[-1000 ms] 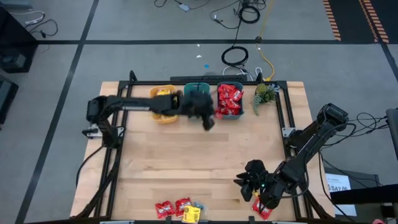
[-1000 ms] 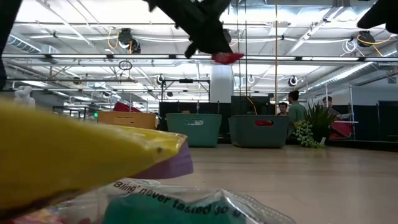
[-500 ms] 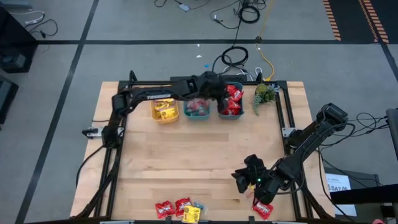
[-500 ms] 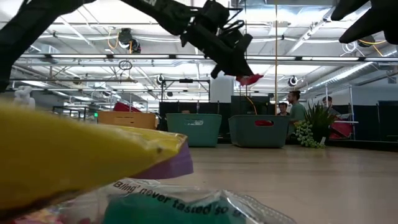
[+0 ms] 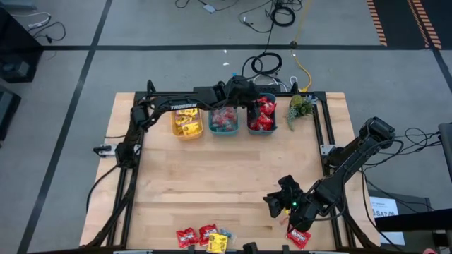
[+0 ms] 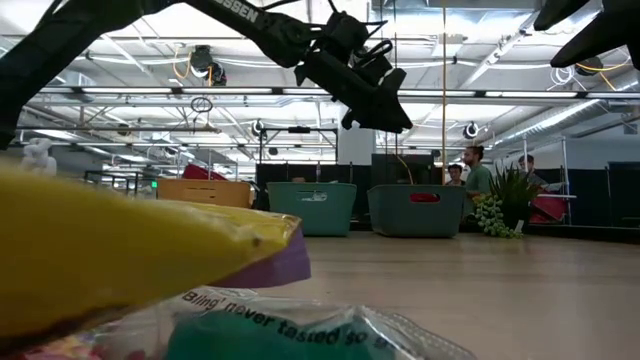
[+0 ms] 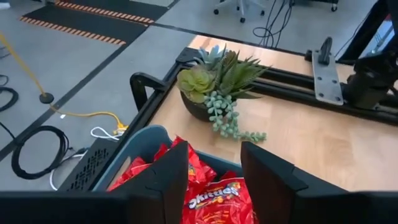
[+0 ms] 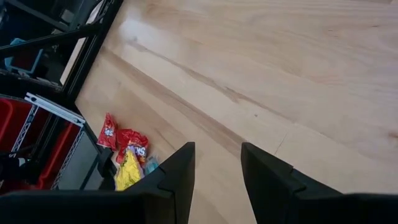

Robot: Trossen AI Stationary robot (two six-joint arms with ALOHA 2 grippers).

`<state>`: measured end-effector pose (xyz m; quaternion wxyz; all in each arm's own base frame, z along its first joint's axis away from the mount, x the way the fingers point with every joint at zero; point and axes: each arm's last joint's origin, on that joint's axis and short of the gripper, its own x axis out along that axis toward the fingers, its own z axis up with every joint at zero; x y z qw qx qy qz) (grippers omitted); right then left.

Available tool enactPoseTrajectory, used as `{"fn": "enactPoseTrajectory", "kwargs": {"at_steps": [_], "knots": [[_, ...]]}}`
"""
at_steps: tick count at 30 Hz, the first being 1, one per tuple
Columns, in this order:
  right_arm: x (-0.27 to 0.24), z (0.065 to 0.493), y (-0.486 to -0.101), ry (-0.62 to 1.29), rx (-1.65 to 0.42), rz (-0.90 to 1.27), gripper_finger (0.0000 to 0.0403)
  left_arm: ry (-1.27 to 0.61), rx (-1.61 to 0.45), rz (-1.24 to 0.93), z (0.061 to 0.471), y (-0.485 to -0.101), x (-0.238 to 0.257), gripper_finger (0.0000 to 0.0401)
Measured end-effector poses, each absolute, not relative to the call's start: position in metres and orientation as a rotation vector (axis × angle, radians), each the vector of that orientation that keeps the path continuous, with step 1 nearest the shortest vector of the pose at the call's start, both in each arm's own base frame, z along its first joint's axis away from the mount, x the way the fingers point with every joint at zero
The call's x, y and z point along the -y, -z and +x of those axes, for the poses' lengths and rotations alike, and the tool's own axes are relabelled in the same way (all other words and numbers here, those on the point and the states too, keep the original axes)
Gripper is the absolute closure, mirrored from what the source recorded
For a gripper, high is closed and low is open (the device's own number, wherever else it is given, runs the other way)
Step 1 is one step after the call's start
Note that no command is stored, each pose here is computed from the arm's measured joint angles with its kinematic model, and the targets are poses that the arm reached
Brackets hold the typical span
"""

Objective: Sort candy
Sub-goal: Put the red candy into the blue bin

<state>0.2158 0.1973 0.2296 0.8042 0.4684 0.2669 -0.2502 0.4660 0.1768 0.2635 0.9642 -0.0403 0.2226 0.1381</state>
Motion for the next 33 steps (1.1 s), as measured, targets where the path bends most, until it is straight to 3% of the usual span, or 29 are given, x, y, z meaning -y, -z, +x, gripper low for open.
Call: {"fn": "enactPoseTrajectory", "kwargs": {"at_steps": [13,20,27,33], "knots": [[-0.197,0.215,-0.229,0.539,-0.573,0.998,0.0282,-0.273,-0.466,-0.072,0.465,-0.264,-0.174,0.0241],[-0.197,0.215,-0.229,0.543,-0.576,0.991,0.0282,-0.260,-0.600,-0.166,0.449,-0.279,-0.152,0.0241],[-0.197,0.214,-0.228,0.528,-0.594,0.932,0.0282,-0.177,-0.768,-0.177,0.431,-0.292,-0.104,0.0241],[-0.200,0.214,-0.229,0.477,-0.610,0.878,0.0282,-0.281,-0.771,-0.177,0.394,-0.300,-0.033,0.0241]]}}
